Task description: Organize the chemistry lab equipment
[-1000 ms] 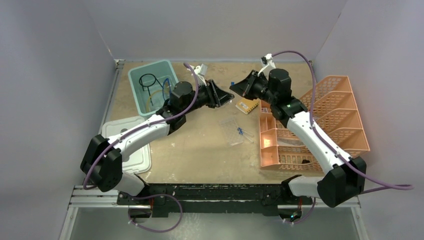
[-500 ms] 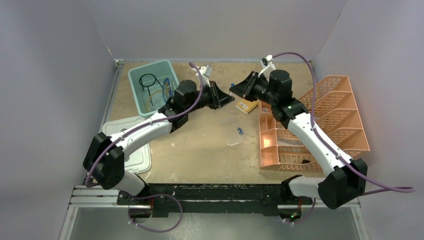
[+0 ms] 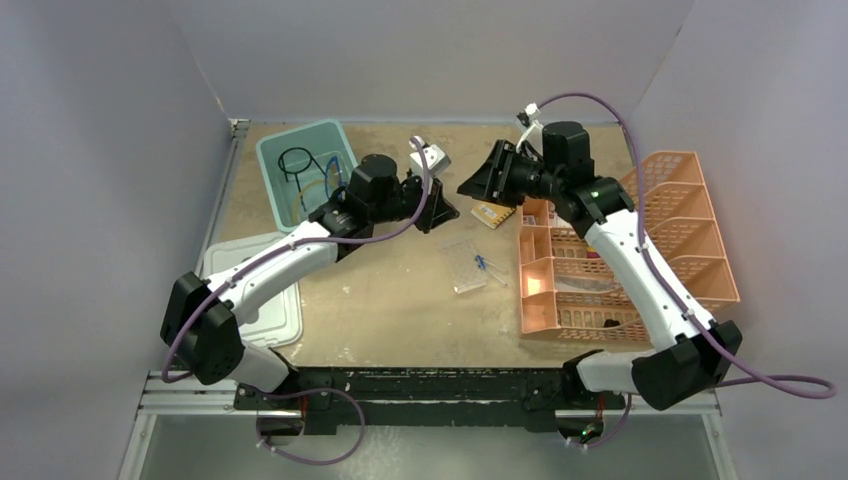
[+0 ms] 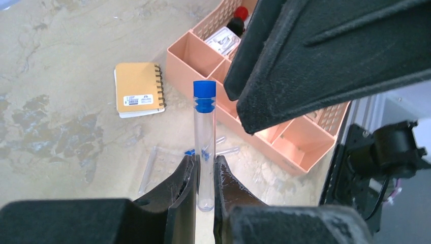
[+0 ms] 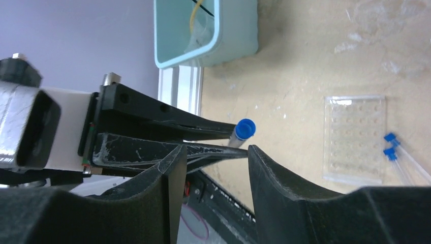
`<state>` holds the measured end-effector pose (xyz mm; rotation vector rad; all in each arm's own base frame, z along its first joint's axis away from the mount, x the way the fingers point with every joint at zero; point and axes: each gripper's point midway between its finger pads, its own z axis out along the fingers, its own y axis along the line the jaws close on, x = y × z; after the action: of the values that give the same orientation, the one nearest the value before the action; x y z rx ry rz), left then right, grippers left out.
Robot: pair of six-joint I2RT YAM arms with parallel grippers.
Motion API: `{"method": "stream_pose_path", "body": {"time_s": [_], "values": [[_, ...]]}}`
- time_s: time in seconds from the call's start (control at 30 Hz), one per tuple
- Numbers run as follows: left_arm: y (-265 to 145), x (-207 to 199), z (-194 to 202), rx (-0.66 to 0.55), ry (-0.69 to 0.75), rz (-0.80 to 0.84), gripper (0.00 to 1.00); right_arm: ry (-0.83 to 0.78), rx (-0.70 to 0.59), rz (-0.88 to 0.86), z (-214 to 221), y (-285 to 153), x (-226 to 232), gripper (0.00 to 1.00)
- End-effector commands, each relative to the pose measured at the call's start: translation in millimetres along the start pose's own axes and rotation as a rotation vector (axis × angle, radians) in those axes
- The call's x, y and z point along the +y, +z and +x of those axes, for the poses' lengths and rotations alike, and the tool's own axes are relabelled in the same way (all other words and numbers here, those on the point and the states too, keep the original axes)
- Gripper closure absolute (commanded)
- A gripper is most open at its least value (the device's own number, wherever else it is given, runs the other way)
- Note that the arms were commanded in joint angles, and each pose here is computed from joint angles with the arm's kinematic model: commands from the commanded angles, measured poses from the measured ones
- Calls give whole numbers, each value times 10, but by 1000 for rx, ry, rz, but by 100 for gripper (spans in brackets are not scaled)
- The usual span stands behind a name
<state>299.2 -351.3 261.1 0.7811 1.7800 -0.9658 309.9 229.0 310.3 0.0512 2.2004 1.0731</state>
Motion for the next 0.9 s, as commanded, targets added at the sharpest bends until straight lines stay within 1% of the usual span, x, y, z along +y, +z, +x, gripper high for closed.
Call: {"method": "stream_pose_path", "body": {"time_s": [0.0, 0.1, 0.27, 0.4, 0.53, 0.7, 0.8, 0.83, 0.87], "values": [[-119, -159, -222, -21, 191, 79, 100, 39, 128, 23, 205, -78, -89, 52], [-117, -218, -218, -28, 208, 115, 100, 59, 130, 33, 208, -66, -153, 52], [-133, -274, -224, -38, 238, 151, 100, 86, 139, -8, 203, -16, -140, 54], [-138, -281, -176, -21, 264, 166, 100, 96, 133, -40, 178, 24, -108, 62], [-149, -267, -116, -5, 264, 163, 100, 108, 159, -79, 221, 57, -76, 75], [-149, -230, -112, -4, 252, 142, 99, 111, 171, -103, 258, 49, -52, 86], [-129, -135, -98, 4, 186, 78, 71, 81, 146, -84, 231, 61, -100, 89], [-125, -59, -70, 15, 170, 41, 63, 61, 127, -63, 203, 67, -144, 89], [-129, 20, -38, 23, 156, -2, 58, 32, 105, -32, 166, 78, -206, 89]]}}
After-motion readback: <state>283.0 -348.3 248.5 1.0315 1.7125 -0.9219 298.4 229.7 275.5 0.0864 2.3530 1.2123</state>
